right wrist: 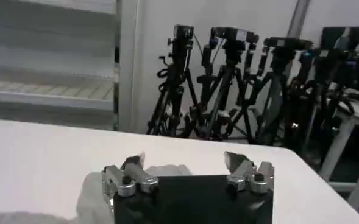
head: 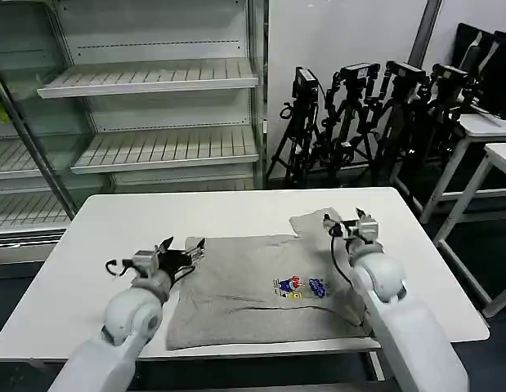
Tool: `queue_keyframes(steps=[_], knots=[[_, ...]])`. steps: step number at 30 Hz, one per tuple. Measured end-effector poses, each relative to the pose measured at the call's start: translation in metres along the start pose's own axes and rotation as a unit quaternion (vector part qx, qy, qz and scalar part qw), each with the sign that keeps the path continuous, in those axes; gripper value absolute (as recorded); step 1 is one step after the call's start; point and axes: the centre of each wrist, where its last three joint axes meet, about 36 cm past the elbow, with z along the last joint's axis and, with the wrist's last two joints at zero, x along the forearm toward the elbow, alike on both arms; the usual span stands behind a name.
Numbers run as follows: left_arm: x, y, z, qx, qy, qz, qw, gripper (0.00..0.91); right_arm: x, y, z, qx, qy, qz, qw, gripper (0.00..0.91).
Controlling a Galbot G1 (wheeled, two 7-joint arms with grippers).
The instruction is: Fold and organize the clothes.
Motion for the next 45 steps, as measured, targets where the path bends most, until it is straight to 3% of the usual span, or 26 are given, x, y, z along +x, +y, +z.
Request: queue_keyframes(steps=[6,19,20,21,22,24,26,27,28,29,31,33,45], knots=[[-0.033,-0.002,-0.002,0.000,0.019,-0.009,1.000,0.907,-0.033,-0.001,-0.006,0.001,0.022,0.015,1.000,0.907],[-0.057,0.000,0.006,0.004,0.051,-0.011,0.999,0.907,-0.073,-0.006,0.011,-0.012,0.083,0.025,0.996,0.907],[-0.058,0.001,0.007,0.005,0.053,-0.011,0.999,0.756,-0.076,-0.006,0.013,-0.015,0.088,0.024,0.996,0.907],[-0.058,0.001,0.007,0.005,0.054,-0.011,0.998,0.121,-0.077,-0.006,0.015,-0.017,0.092,0.024,0.995,0.907],[-0.059,0.001,0.008,0.005,0.055,-0.011,0.998,0.040,-0.079,-0.007,0.016,-0.019,0.095,0.023,0.995,0.907],[-0.059,0.001,0.008,0.006,0.057,-0.010,0.998,0.020,-0.082,-0.007,0.019,-0.022,0.101,0.022,0.994,0.907],[-0.059,0.001,0.010,0.005,0.058,-0.009,0.998,0.020,-0.083,-0.006,0.022,-0.027,0.105,0.020,0.994,0.826],[-0.059,0.001,0.011,0.005,0.058,-0.008,0.998,0.020,-0.084,-0.006,0.023,-0.029,0.107,0.019,0.994,0.625],[-0.059,0.001,0.012,0.005,0.059,-0.007,0.998,0.020,-0.085,-0.006,0.024,-0.030,0.109,0.017,0.993,0.524],[-0.058,0.000,0.012,0.005,0.059,-0.007,0.998,0.020,-0.085,-0.006,0.025,-0.033,0.111,0.015,0.993,0.302],[-0.058,0.000,0.013,0.006,0.059,-0.005,0.998,0.020,-0.085,-0.005,0.027,-0.036,0.114,0.011,0.993,0.091],[-0.057,-0.001,0.014,0.007,0.060,-0.004,0.998,0.020,-0.085,-0.005,0.029,-0.039,0.117,0.007,0.992,0.000],[-0.050,0.000,0.018,0.017,0.062,0.006,0.998,0.020,-0.084,0.000,0.036,-0.072,0.126,-0.014,0.989,0.000]])
